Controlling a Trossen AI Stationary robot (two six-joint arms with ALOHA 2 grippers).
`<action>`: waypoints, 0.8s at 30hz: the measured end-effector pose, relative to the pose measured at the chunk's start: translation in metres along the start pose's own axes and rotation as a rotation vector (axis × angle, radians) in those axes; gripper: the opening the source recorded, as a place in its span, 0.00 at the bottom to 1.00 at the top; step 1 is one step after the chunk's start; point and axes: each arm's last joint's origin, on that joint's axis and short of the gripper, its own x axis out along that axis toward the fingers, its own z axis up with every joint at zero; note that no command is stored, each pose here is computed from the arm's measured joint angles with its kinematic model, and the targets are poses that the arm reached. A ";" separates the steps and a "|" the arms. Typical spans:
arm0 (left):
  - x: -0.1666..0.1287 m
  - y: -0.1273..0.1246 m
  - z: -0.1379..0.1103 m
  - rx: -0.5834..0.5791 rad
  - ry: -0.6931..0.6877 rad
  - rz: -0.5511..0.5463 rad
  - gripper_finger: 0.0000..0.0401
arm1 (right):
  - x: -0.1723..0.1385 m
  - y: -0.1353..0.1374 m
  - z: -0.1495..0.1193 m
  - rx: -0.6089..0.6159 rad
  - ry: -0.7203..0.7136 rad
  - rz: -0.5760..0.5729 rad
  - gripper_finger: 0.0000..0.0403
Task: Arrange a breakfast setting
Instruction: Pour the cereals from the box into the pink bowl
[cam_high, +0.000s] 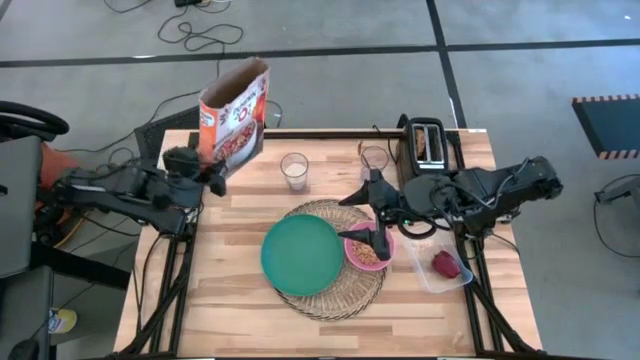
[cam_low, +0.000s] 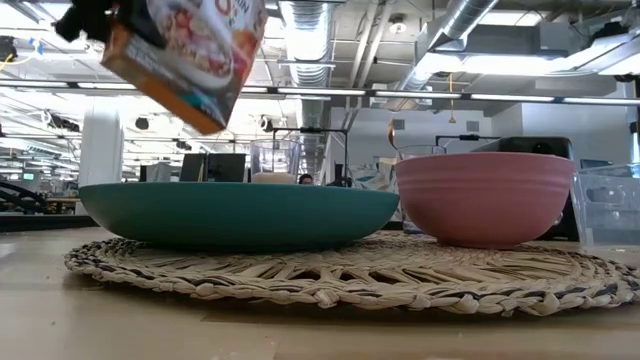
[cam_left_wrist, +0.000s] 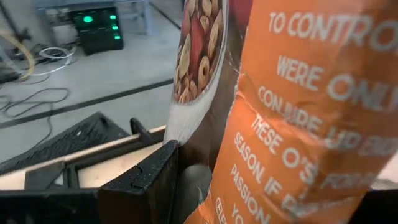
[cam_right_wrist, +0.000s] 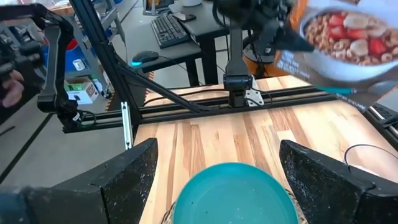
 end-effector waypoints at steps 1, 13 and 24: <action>0.004 -0.001 -0.007 -0.016 -0.006 0.018 0.48 | 0.000 0.000 0.000 0.000 0.000 0.000 0.90; 0.034 0.004 -0.080 -0.153 -0.090 0.145 0.48 | 0.000 0.000 0.000 -0.001 0.001 0.000 0.90; 0.056 0.012 -0.133 -0.172 -0.124 0.170 0.48 | 0.000 0.000 -0.001 0.031 0.005 -0.001 0.90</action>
